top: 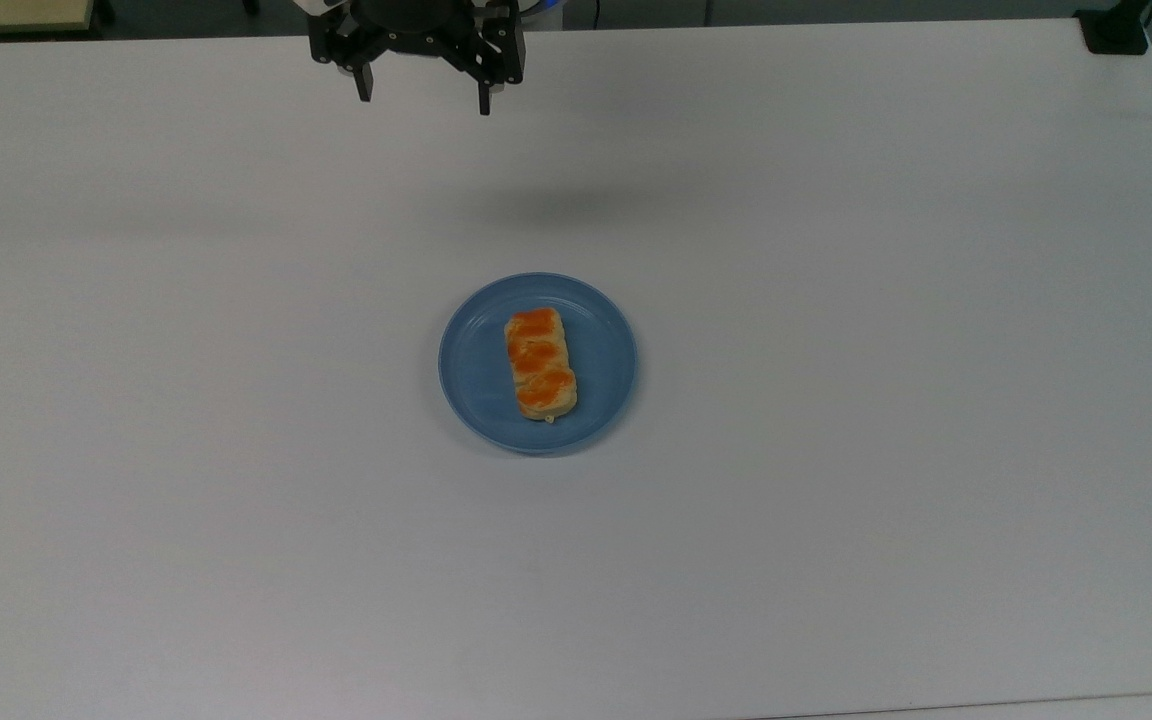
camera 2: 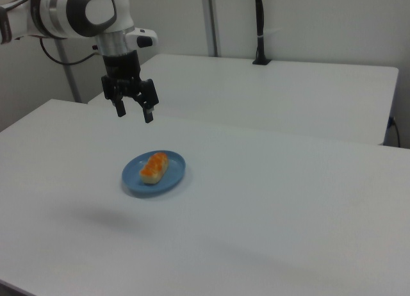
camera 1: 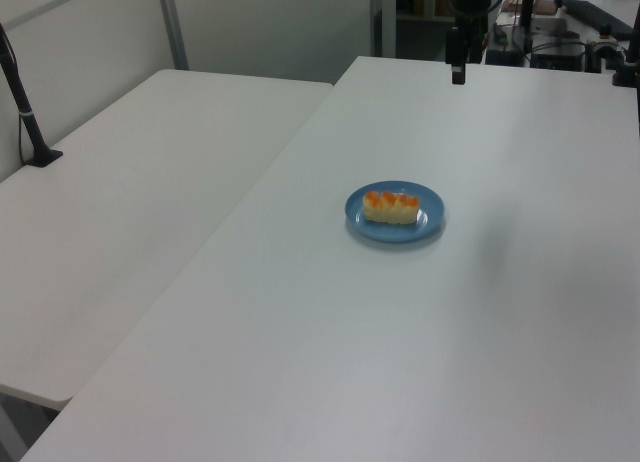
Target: Put the bread on the table
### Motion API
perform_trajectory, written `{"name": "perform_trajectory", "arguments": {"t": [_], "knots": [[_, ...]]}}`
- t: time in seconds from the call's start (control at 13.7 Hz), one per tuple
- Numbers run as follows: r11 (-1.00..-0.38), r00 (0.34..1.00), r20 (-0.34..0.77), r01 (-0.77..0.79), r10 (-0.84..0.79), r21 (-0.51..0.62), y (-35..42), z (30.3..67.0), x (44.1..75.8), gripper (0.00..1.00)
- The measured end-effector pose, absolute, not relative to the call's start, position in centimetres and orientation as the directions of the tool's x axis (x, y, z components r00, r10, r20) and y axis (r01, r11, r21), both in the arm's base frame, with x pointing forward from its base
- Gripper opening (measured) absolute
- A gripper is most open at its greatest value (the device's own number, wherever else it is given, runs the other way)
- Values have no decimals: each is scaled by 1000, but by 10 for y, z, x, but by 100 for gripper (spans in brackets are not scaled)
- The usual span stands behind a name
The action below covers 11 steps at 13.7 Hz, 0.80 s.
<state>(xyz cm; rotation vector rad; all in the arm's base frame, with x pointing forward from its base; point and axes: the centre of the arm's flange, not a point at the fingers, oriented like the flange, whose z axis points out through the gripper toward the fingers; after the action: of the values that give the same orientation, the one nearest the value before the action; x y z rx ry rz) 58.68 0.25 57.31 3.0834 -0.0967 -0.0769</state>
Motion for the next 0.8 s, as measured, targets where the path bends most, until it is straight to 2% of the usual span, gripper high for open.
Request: {"name": "perform_trajectory", "arguments": {"t": [0.8], "knots": [[-997, 997, -39, -61, -63, 56, 3, 573, 589, 100]]}}
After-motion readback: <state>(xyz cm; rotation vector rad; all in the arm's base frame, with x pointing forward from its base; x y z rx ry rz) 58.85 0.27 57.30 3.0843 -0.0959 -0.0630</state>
